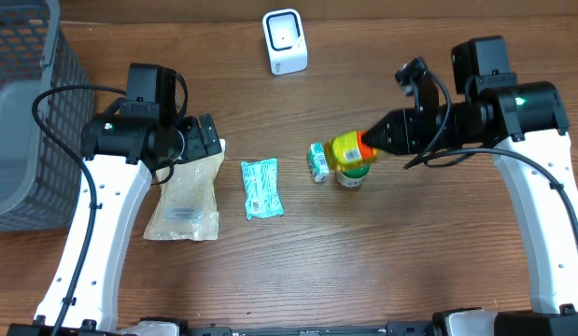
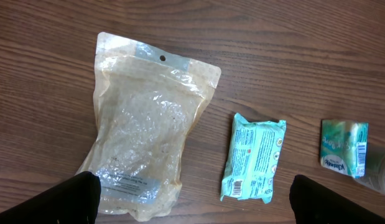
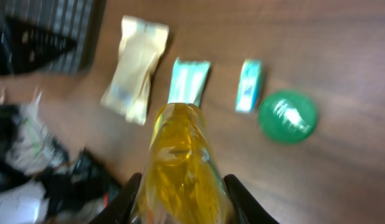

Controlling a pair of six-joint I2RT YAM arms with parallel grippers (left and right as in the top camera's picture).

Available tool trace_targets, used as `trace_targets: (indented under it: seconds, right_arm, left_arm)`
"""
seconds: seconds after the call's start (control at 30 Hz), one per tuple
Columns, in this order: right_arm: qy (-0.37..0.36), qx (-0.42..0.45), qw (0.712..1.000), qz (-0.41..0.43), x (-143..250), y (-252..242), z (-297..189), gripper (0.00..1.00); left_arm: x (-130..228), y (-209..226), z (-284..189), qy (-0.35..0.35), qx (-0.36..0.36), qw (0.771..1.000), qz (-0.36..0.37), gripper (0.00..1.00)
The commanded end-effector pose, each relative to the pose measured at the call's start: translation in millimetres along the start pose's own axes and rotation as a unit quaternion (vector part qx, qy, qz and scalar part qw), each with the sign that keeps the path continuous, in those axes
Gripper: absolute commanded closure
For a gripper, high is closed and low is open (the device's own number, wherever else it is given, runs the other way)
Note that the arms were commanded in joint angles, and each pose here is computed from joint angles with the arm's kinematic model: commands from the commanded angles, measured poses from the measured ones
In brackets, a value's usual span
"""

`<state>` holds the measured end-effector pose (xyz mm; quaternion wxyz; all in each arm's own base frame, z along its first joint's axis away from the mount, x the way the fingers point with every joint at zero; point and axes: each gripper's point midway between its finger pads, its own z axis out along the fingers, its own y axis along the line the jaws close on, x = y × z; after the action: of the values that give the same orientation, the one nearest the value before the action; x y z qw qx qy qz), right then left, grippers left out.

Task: Scan the item barcode
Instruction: 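Lift the oil bottle and tilt it sideways with the right gripper, then carry the oil bottle up to the white scanner with right gripper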

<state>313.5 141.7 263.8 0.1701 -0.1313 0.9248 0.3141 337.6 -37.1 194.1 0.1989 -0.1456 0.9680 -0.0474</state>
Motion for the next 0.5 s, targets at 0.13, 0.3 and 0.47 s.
trace_targets:
  seconds: [0.13,0.3,0.47]
  right_arm:
    - [-0.074,0.043,0.996,-0.006,-43.7,12.1,-18.4,0.97]
    - [-0.114,0.111,0.986,-0.051,-80.9,27.0,-39.7,0.97]
    - [-0.131,0.143,0.976,-0.095,-112.6,38.2,-26.8,0.97]
  left_arm:
    - [-3.1,1.1,-2.2,-0.005,-0.002,1.0,0.002,0.0]
    - [-3.1,1.1,-2.2,-0.005,-0.002,1.0,0.002,0.01]
    - [-3.1,1.1,-2.2,-0.005,-0.002,1.0,0.002,0.0]
